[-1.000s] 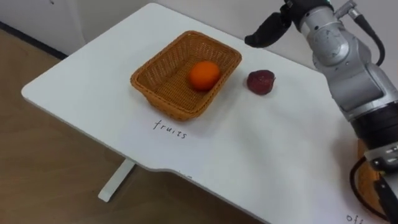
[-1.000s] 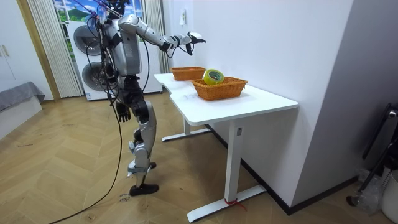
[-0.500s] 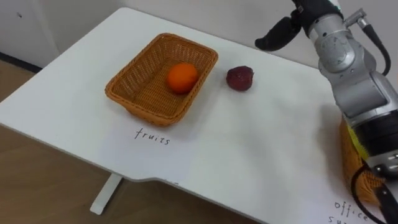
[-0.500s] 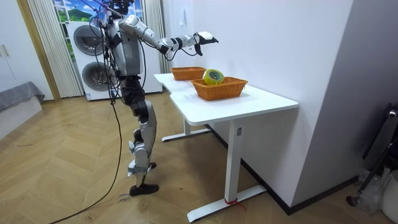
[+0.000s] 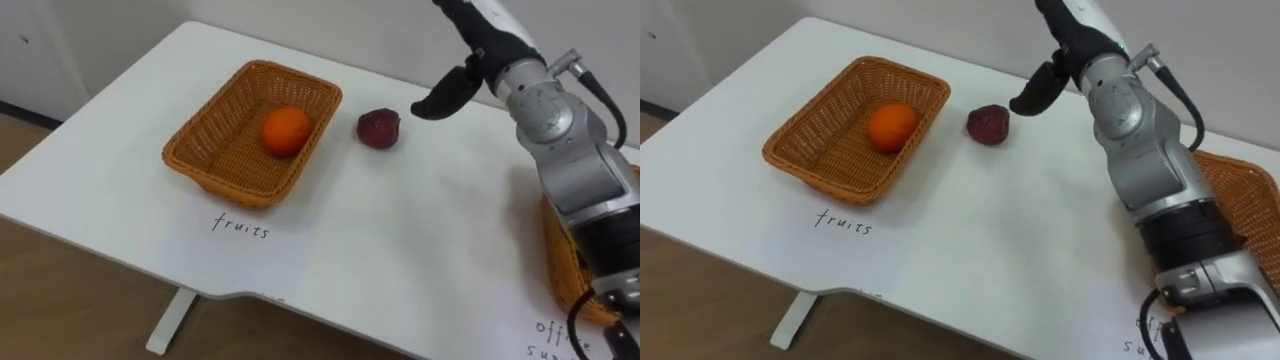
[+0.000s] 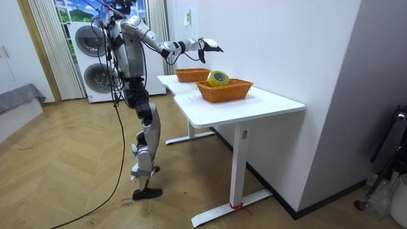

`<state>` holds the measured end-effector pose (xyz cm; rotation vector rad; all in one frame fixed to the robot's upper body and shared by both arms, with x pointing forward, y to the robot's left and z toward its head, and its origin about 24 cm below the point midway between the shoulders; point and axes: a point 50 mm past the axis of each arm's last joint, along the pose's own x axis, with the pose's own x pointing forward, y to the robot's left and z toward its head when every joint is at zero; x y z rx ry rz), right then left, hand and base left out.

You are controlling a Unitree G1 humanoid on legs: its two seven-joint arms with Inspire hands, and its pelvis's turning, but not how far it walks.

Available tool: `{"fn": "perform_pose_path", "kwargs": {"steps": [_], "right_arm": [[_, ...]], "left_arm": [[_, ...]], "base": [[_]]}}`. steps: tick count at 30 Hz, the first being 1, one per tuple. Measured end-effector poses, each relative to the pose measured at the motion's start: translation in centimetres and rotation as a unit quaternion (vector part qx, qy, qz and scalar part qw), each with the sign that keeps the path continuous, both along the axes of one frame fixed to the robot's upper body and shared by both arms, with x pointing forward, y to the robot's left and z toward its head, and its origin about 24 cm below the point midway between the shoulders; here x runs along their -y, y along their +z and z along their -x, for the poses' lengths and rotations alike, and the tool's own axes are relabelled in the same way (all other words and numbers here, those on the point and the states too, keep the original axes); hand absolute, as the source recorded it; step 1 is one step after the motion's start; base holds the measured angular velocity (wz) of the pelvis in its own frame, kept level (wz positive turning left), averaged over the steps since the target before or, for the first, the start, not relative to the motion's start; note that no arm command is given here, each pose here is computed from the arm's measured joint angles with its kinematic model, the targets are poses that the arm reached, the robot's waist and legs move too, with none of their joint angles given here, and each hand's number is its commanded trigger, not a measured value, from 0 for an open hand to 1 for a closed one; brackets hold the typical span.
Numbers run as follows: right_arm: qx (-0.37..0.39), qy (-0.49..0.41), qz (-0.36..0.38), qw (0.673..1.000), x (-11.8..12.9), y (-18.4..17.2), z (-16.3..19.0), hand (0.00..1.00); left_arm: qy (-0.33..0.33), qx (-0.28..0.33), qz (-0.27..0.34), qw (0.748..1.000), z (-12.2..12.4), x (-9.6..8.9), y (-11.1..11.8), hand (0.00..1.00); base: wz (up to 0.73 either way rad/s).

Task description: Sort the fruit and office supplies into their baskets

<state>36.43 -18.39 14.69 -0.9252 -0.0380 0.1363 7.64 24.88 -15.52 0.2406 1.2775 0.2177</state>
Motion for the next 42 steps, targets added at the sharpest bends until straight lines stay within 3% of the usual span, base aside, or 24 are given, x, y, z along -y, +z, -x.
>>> {"fn": "perform_pose_path", "kwargs": {"steps": [19, 42], "right_arm": [[-0.115, -0.042, -0.001, 0.992, 2.3, -5.5, 0.0, 0.00], [-0.143, -0.055, -0.002, 0.988, 3.0, -6.8, -0.3, 0.00]], "left_arm": [[-0.005, 0.030, -0.005, 1.000, -1.1, -0.8, 0.5, 0.00], [-0.015, 0.023, -0.004, 1.000, -1.3, -1.1, 0.4, 0.00]], "base": [[0.03], [0.00]]}}
